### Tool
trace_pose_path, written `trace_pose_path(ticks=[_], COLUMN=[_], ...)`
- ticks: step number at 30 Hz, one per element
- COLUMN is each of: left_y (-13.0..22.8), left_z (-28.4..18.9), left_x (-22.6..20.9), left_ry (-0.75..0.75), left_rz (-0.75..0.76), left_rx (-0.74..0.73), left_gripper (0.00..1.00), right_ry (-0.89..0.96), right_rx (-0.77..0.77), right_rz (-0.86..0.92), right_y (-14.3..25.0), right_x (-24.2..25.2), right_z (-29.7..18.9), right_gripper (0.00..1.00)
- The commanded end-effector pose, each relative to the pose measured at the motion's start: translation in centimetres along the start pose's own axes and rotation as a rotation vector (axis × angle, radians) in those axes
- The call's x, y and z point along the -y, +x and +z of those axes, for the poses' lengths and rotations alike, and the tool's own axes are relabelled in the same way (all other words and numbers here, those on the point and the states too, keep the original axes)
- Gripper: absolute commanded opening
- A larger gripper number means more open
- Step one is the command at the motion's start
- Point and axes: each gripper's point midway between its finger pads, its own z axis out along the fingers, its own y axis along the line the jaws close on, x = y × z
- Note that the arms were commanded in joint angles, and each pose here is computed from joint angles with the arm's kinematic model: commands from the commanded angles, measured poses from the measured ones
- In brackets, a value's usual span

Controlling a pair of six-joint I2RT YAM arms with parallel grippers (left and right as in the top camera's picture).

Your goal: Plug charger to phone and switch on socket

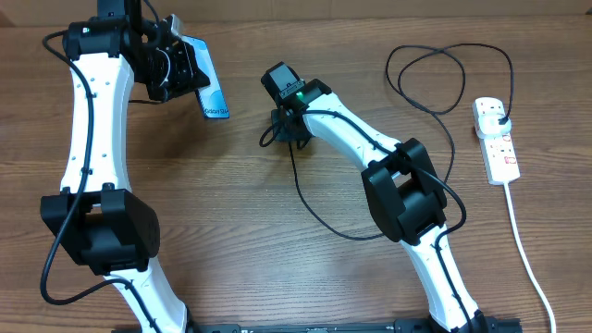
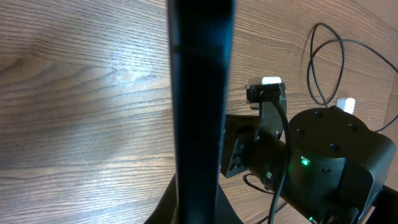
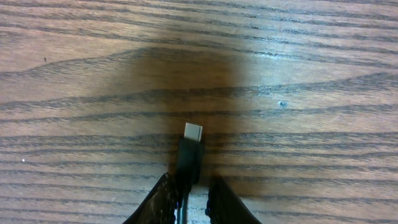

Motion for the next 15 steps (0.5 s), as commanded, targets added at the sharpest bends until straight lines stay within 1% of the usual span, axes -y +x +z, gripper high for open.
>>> trace_pose_path(ticks=[1, 15], left_y=[-0.21, -0.21], left_z=[-0.31, -0.31], left_x=[0.77, 0.78], left_ry=[0.028, 0.028], left_rz=[0.037, 0.037], left_rx=[0.011, 0.011], left_gripper=[0.04, 0.04], right_ry=[0.012, -0.033], right_rx=[-0.041, -0.078], right_rz=[-0.003, 0.005], right_y=[1.09, 1.80], right_x=[0.32, -0.41], right_z=[1.75, 1.71], right_gripper=[0.19, 0.18])
